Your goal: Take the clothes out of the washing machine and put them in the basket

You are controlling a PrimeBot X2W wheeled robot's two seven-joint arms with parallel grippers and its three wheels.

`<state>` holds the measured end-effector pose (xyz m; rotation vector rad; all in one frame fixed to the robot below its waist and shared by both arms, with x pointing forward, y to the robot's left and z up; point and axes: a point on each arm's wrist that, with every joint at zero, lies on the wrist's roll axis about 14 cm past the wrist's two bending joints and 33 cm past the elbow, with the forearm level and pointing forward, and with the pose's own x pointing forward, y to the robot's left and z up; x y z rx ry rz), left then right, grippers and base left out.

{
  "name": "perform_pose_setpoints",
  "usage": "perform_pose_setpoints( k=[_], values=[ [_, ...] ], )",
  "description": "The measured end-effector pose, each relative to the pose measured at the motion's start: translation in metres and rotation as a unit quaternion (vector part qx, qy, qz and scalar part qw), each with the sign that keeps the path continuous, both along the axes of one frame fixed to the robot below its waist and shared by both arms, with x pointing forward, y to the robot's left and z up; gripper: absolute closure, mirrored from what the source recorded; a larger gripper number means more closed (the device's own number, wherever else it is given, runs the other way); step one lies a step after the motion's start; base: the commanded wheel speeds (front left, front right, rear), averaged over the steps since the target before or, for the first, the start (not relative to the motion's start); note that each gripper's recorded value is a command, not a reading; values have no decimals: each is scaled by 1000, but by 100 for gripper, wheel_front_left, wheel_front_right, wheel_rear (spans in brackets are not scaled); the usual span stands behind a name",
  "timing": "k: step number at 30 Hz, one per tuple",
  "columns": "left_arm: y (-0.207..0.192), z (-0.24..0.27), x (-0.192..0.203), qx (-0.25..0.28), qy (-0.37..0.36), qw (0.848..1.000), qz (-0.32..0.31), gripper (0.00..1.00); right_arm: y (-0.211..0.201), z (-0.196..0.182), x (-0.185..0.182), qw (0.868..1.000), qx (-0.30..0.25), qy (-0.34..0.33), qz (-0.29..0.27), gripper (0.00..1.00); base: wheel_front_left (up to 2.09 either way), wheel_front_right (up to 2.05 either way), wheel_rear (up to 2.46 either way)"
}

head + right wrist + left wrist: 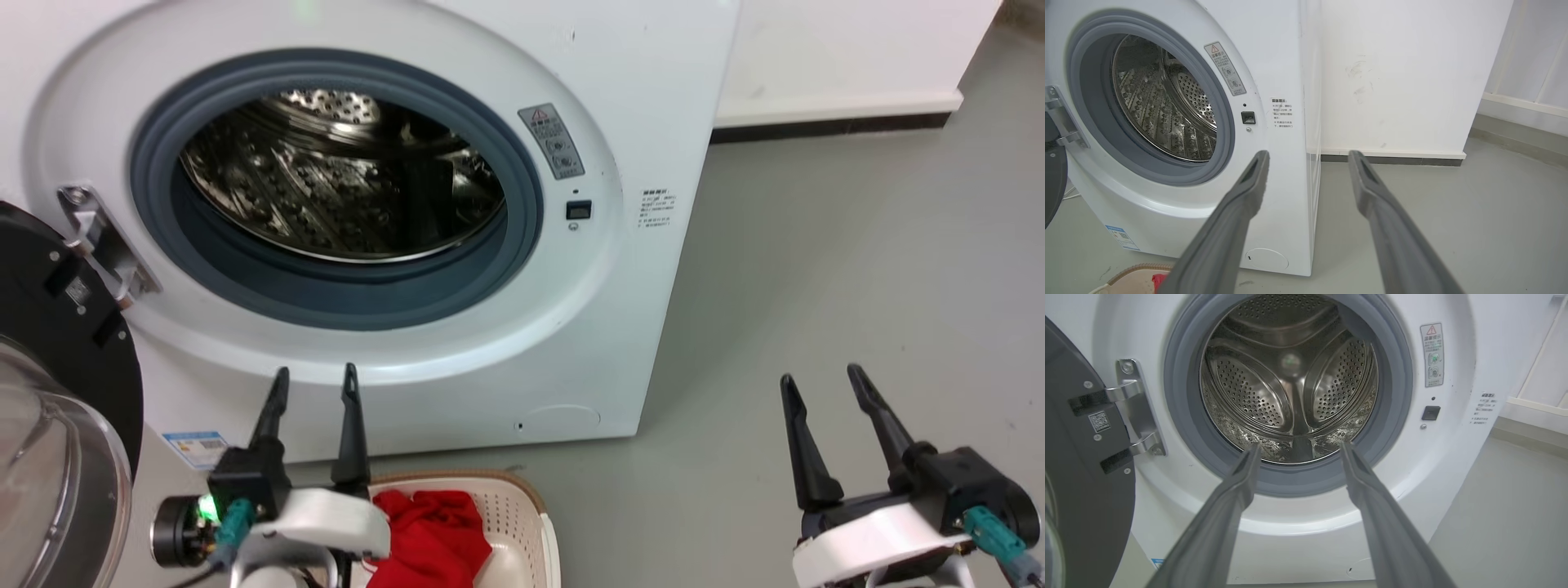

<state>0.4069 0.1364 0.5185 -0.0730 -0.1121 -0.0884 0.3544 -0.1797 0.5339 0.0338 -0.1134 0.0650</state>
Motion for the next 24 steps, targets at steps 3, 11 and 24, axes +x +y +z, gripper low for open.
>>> perform_pose_setpoints(
  k=[3,11,24],
  values=[
    [-5,6,-13,8,-10,1000,-8,0,1,1,-9,1000,-2,0,0,0,0,0,0],
    [-2,-1,-36,16,0,1000,-2,0,1,8,-21,1000,-1,-10,-1,0,0,0,0],
    [2,-3,-37,17,5,1000,5,0,4,4,-20,1000,0,-1,4,0,0,0,0]
  ],
)
